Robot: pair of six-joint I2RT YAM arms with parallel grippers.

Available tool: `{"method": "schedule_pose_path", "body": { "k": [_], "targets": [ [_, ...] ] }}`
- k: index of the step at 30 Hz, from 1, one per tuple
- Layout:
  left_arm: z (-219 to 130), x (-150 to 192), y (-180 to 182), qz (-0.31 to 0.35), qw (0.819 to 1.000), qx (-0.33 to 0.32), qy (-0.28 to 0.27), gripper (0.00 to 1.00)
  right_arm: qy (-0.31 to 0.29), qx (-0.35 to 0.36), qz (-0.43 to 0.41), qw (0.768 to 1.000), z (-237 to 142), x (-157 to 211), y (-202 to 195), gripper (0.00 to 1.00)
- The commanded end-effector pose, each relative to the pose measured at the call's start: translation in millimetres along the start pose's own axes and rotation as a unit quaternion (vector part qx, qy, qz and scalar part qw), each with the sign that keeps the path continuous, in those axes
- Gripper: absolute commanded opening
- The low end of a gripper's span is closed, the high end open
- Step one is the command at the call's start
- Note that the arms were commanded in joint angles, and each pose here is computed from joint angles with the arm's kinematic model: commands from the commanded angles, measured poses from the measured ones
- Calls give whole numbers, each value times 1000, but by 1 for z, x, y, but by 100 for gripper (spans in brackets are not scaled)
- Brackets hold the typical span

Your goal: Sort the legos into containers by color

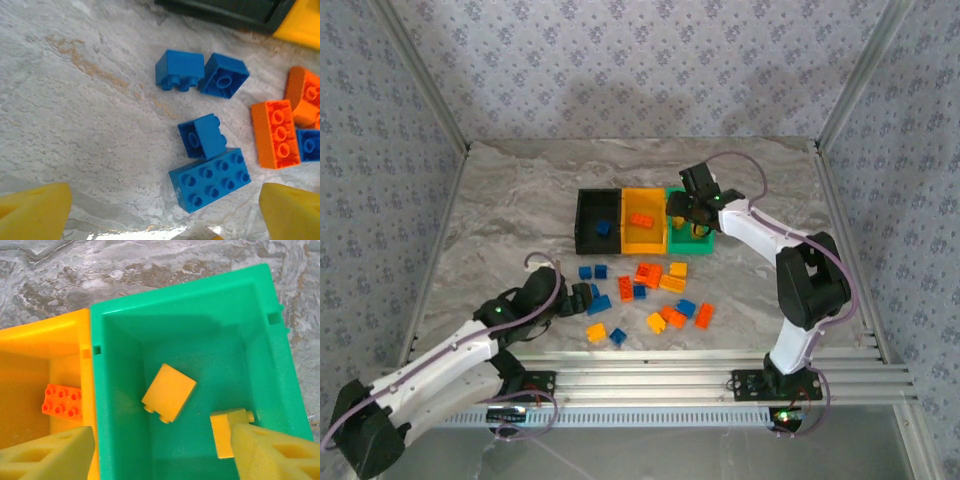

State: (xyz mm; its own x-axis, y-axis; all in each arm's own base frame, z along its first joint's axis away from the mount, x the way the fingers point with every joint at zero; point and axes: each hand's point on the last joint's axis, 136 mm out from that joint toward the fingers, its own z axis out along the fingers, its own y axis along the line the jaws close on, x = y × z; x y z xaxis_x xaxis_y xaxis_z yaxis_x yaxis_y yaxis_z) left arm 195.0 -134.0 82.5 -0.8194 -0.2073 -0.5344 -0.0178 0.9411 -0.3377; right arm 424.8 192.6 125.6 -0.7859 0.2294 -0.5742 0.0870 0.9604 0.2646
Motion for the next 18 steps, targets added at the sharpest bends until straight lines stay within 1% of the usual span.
{"method": "schedule_pose_path", "body": {
  "k": [1,3,5,6,8,12,13,18],
  "targets": [
    [4,-7,-20,24,999,24,7,94,-15,-24,-6,1000,-25,-4,13,77],
    [13,-8,-22,35,999,11,12,92,-18,-35,-9,999,-33,2,16,78],
    [23,-11,-25,46,999,-1,13,88,-22,-43,-12,999,-42,7,19,78],
    [27,-14,-26,51,999,-7,11,85,-18,-41,-15,999,-43,17,14,78],
    [34,-19,-33,59,998,-8,10,79,-24,-44,-18,999,-51,21,13,77],
    [46,-25,-46,58,998,5,7,77,-38,-52,-21,998,-71,26,11,77],
    [48,-25,-47,58,998,3,8,76,-41,-54,-22,997,-75,26,10,77],
    [66,-14,-40,58,998,-21,34,66,-57,-63,-17,996,-93,28,4,77]
  ]
}}
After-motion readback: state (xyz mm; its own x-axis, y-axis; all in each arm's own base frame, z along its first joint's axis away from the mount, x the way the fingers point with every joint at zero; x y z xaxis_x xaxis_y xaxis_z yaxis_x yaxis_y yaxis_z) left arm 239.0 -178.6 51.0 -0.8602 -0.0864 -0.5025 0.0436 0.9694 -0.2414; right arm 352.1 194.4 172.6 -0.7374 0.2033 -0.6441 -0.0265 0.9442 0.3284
